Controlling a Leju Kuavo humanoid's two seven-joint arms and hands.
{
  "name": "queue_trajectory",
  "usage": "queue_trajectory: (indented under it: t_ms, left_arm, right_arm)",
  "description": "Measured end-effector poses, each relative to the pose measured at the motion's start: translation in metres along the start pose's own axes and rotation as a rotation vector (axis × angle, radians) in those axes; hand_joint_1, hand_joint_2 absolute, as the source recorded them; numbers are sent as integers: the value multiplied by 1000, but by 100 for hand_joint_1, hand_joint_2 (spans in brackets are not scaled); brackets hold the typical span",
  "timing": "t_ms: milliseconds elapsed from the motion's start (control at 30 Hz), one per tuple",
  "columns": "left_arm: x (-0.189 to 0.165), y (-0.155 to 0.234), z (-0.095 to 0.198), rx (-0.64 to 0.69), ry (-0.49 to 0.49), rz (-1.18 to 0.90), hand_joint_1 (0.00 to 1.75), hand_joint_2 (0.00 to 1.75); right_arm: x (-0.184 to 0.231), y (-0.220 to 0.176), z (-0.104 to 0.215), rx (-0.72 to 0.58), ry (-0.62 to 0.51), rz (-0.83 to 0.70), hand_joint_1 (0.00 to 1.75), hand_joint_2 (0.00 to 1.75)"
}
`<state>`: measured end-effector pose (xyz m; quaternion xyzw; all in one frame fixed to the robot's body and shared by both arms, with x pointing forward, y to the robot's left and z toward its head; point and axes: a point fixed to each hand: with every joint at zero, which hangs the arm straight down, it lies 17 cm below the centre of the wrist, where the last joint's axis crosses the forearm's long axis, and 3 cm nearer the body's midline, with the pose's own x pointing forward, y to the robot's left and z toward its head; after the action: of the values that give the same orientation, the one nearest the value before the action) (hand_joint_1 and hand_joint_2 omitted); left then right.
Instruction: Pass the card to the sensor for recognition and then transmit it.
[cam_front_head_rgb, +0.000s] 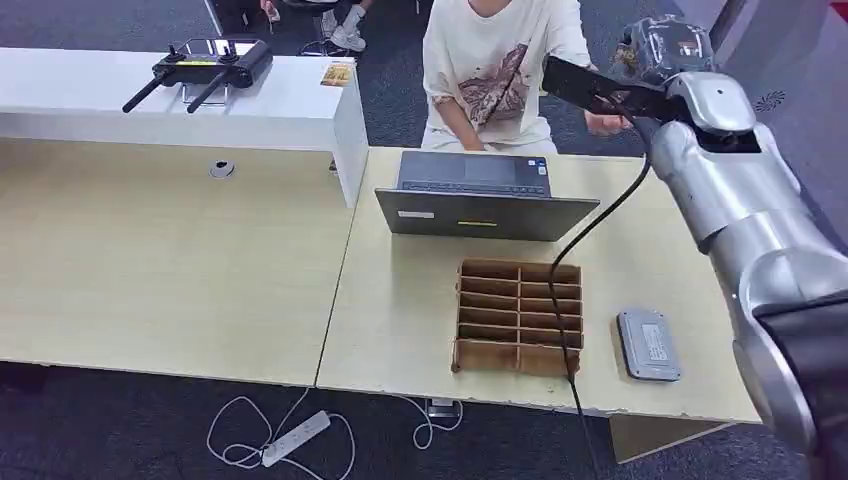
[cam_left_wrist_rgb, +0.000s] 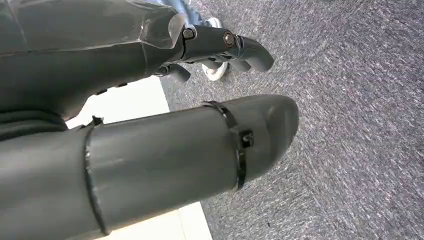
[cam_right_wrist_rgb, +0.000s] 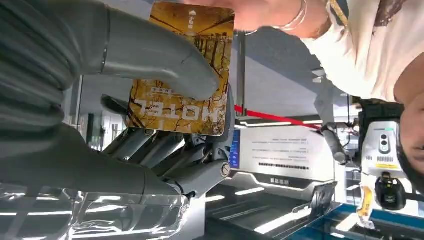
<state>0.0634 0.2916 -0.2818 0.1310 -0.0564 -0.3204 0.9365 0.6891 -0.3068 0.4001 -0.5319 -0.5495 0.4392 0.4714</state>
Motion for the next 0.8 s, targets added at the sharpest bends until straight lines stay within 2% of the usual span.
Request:
queue_trajectory:
  t_ms: [333,367,400,433,800]
  left_arm:
    - [3,-3,1,-2,-3,9,0,0]
    - [3,-4,1,-3,-3,9,0,0]
    - [3,-4,1,-3,-3,9,0,0]
    - [3,-4,1,-2,-4,9,0,0]
    - [4,-3,1,1,-4,15,0,0]
  right_arm:
    - [3,9,0,35,10,9,175,175]
    - [4,10,0,38,10,10,150,175]
    - [4,11,0,41,9,15,9,175]
    - [5,11,0,42,8,19,0,175]
    - [10,10,0,25,-18,-15,0,175]
